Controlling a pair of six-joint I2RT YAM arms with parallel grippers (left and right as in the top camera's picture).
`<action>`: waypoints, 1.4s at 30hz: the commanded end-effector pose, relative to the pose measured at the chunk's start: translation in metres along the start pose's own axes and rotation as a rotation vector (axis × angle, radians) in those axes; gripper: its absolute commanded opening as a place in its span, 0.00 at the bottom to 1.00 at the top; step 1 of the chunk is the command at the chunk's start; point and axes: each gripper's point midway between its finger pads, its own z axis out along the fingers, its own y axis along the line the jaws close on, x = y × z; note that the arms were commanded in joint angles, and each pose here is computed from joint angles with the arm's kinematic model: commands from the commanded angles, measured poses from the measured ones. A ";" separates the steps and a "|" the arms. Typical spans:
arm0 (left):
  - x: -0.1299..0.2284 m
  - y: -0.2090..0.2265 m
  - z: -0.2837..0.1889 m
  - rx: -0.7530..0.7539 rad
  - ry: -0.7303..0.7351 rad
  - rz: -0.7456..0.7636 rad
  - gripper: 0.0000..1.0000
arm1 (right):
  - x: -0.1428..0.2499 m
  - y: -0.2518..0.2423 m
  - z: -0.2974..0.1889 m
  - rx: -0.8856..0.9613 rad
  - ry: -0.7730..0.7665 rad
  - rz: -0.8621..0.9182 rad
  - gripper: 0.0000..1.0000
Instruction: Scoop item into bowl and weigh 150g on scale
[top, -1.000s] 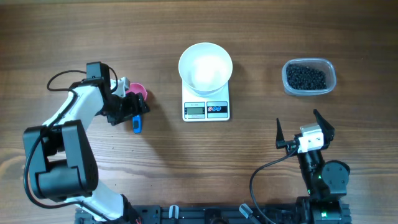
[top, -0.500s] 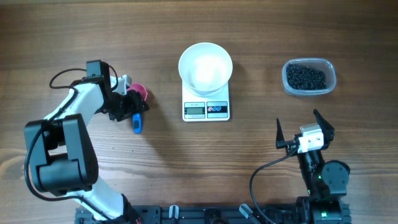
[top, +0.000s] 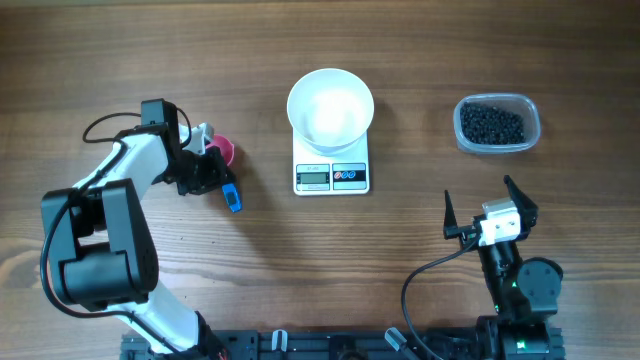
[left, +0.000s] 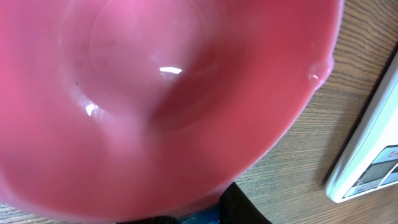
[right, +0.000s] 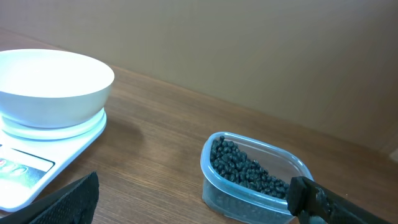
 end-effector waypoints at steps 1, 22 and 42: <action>0.021 0.015 0.018 -0.034 0.081 -0.033 0.24 | -0.001 0.003 0.000 -0.017 -0.005 -0.009 1.00; 0.009 -0.052 -0.017 0.285 0.015 0.015 0.04 | -0.001 0.003 0.000 -0.017 -0.005 -0.008 1.00; 0.024 -0.156 -0.169 0.585 -0.347 0.355 0.04 | -0.057 0.065 -0.022 -0.360 -0.344 -0.358 1.00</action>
